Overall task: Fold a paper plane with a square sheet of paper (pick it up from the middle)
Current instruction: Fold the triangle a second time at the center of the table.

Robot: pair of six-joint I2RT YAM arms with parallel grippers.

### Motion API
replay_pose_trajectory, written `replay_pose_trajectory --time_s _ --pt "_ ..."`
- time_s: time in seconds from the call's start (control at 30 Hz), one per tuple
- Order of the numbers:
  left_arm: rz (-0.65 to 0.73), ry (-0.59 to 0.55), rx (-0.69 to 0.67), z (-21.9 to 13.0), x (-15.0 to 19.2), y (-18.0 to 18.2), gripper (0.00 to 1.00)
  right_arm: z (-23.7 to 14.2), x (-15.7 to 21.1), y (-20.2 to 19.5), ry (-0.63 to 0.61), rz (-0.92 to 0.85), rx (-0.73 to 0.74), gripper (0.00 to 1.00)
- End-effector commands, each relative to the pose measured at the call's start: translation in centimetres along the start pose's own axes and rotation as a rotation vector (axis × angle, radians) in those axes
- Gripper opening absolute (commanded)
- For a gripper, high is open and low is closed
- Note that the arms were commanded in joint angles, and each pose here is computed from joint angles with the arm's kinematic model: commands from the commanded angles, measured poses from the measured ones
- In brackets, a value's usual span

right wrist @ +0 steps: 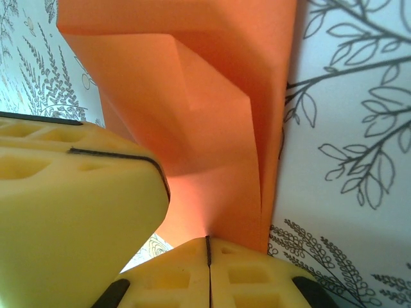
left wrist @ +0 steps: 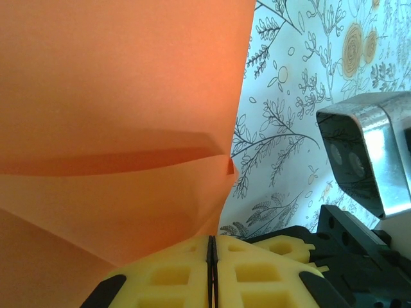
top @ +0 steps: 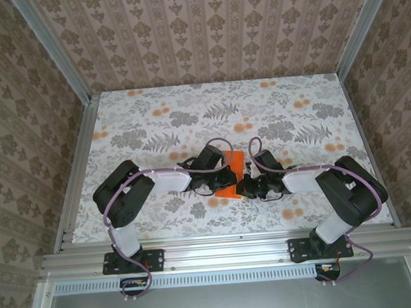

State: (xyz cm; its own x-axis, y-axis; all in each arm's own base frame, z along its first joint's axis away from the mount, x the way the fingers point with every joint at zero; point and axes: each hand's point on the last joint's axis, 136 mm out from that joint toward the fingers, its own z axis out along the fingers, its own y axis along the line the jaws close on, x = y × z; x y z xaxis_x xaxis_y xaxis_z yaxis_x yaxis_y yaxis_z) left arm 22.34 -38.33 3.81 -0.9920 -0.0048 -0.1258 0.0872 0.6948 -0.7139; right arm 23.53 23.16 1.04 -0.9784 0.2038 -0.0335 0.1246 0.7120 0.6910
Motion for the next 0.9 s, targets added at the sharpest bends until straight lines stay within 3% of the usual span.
replay_pose_trajectory --time_s 0.0,0.87 --pt "-0.01 0.009 0.018 0.6 0.9 0.2 0.12 0.3 1.1 -3.9 0.003 0.07 0.142 0.08" --pt "-0.083 -0.12 -0.157 0.5 -0.8 5.8 0.13 0.0 1.9 -5.1 0.016 0.074 0.186 0.06"
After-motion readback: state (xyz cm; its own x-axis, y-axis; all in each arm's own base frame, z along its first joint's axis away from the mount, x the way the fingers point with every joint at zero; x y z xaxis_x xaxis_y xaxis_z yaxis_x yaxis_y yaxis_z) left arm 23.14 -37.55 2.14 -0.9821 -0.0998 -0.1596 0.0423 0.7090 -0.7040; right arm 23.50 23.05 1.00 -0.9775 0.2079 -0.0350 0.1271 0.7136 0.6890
